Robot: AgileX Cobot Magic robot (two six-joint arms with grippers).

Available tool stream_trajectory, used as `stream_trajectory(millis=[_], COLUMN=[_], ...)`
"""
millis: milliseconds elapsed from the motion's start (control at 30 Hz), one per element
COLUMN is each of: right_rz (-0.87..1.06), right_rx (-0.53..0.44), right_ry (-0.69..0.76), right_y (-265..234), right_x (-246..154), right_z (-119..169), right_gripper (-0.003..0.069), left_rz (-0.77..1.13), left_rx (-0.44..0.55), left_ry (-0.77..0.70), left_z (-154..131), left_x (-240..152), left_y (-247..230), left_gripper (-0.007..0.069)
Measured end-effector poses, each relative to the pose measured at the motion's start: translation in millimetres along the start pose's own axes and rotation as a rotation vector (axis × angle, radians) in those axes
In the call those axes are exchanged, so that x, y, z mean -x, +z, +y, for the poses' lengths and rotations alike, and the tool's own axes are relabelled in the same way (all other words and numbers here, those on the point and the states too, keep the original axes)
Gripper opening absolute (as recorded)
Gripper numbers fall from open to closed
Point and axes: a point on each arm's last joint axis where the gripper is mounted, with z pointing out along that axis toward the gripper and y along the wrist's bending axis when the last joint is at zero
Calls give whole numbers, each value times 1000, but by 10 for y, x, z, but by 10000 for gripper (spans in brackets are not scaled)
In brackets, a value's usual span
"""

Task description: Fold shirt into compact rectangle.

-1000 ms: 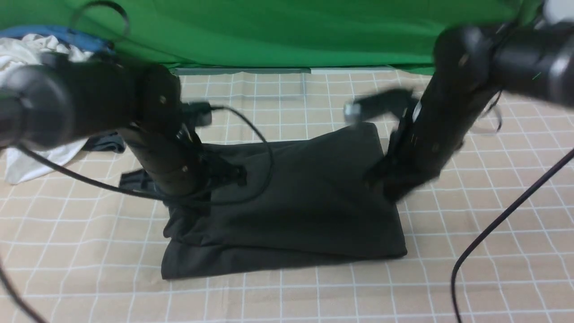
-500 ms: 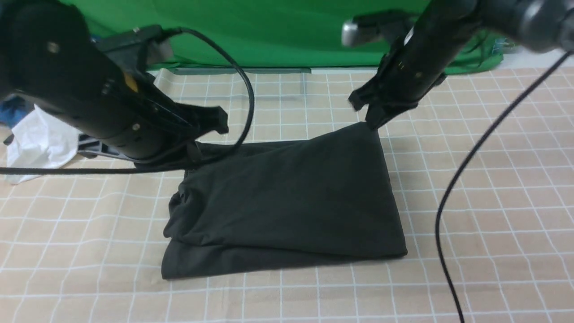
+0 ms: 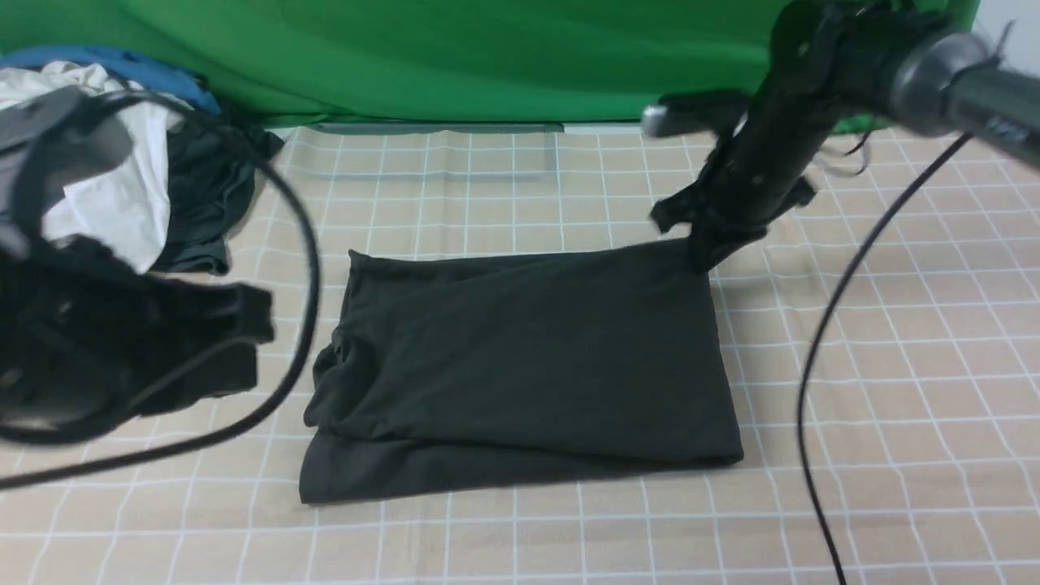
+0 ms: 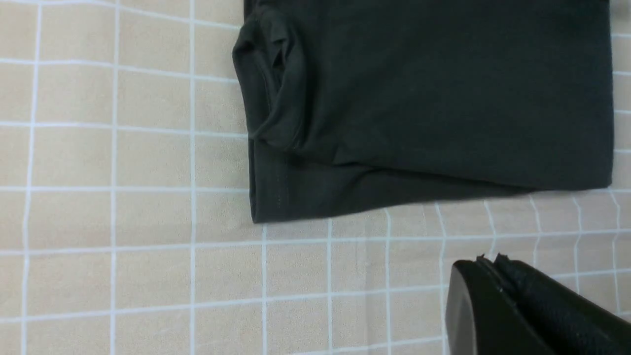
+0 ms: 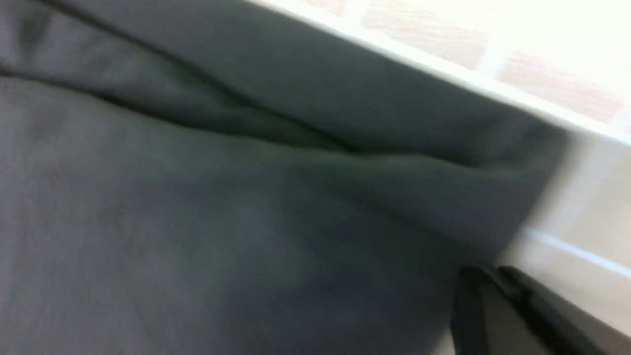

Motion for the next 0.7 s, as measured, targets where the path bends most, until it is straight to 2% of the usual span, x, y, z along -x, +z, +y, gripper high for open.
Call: stream_trajectory(millis=[167,233,300,333,467,500,533,567,600,633,700], right_rz=[-192,-327,-383,-475,-696,-805,-831,-937,-934,-1041,-1170], right_rx=[-40,-75,-93,-116,-149,-162,-166,-182,-182,-195,-208], right_ry=[-20,-40,-49,-63,-87,-98,-102,-120,-119,-129,-137], right_y=[-1107,-1764,-2019,-2402,-3065,-3256,-3315,-3441,-3405,-3464,-3506], right_x=[-70,-239,-347,-555,-1139,-1488,-1530,-1864,-1855,-2191,-2576], right_z=[-35,42,79,154,321,383,397,447,438,474,509], right_gripper=[37,37,37,37,37,37,37,37,37,37,37], left_rz=[-93,-143,-162,-185,-215,-221,-219,-223,-222,-221,-227], left_rx=[-45,-70,-80,-91,-106,-109,-108,-109,-108,-106,-104], left_ry=[-17,-21,-20,-19,-17,-17,-17,-16,-16,-15,-14], left_z=[31,46,54,71,120,150,155,177,183,210,233], left_x=[-99,-148,-170,-213,-324,-390,-400,-444,-456,-504,-541], left_y=[-264,-395,-441,-500,-571,-582,-576,-578,-575,-554,-521], left_gripper=[13,13,13,13,13,13,13,13,13,13,13])
